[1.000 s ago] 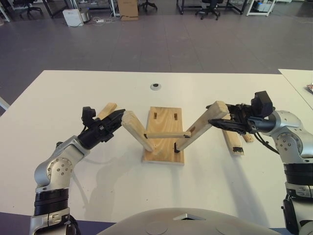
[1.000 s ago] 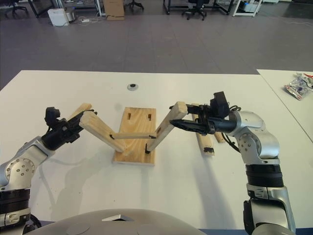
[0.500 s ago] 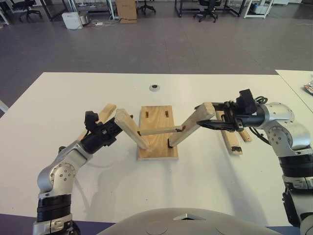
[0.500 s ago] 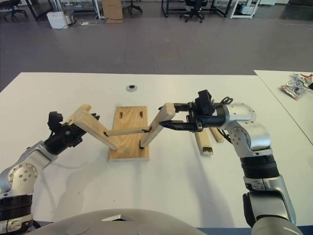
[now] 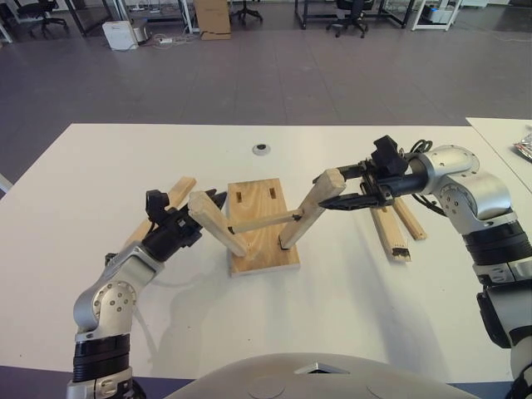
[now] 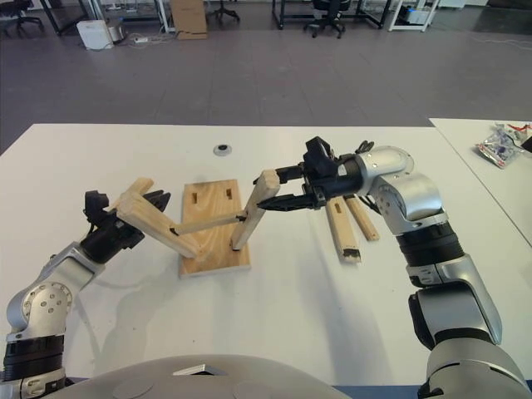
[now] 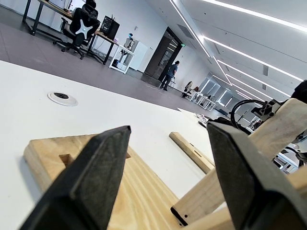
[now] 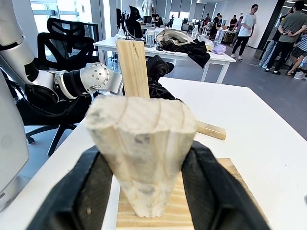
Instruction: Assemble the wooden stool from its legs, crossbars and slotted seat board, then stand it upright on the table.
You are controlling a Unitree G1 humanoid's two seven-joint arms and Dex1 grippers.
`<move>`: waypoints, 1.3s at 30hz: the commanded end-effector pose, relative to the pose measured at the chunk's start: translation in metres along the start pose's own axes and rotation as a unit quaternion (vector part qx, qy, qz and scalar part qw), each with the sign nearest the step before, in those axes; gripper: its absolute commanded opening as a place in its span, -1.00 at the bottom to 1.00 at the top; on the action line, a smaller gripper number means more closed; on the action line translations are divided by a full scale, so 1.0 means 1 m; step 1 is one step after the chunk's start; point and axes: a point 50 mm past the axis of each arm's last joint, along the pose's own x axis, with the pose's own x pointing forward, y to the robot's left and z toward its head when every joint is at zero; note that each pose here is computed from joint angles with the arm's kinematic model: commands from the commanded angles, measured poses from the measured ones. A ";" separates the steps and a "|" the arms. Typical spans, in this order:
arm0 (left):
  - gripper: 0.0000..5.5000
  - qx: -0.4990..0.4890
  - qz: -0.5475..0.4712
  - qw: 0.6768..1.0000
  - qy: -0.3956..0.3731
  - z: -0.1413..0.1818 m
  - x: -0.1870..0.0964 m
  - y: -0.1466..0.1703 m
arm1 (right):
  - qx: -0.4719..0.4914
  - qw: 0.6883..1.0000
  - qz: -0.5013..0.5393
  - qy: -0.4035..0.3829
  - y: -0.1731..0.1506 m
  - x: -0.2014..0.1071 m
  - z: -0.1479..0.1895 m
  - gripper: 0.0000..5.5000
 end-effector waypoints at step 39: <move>0.07 0.054 0.089 0.994 -0.016 -0.042 0.017 -0.004 | 0.077 0.868 -0.491 -0.014 -0.012 -0.025 -0.022 0.33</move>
